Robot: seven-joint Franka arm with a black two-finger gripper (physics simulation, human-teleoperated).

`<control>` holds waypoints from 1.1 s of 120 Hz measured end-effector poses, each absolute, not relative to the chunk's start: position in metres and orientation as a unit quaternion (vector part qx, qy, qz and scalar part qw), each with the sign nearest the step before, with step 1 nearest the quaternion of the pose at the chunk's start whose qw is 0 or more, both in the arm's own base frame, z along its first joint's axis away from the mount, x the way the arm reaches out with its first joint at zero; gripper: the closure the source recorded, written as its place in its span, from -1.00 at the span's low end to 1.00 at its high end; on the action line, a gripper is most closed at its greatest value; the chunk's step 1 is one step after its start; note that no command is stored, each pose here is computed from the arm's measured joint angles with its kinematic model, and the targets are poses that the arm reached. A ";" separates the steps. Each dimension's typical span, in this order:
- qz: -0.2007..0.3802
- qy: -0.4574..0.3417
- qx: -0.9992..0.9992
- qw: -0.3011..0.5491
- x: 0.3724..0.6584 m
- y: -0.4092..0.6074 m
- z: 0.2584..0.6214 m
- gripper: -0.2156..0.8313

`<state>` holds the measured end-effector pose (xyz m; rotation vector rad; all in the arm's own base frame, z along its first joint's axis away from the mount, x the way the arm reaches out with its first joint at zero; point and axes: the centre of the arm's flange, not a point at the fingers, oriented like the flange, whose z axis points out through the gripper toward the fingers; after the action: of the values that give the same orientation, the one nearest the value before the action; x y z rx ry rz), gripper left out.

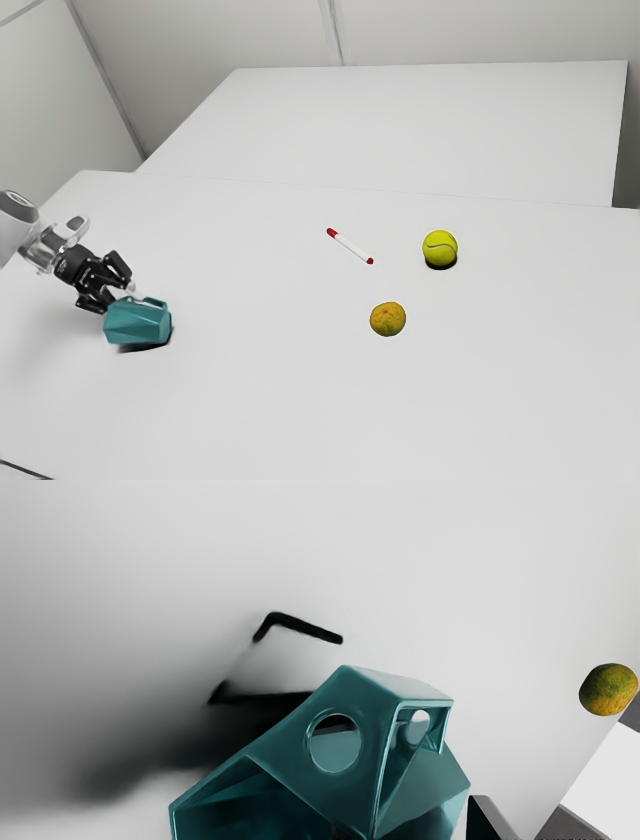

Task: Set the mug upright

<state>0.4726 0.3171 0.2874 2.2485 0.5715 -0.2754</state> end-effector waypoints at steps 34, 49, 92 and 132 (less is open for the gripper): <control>-0.100 0.198 0.894 0.389 0.487 0.300 0.305 0.80; -0.101 0.187 0.898 0.385 0.493 0.287 0.314 0.85; -0.100 0.085 0.962 0.238 0.532 0.211 0.370 0.90; -0.015 -0.019 0.998 0.054 0.552 0.109 0.403 0.91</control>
<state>0.5517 0.1086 0.4029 3.0323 -0.0568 -0.0466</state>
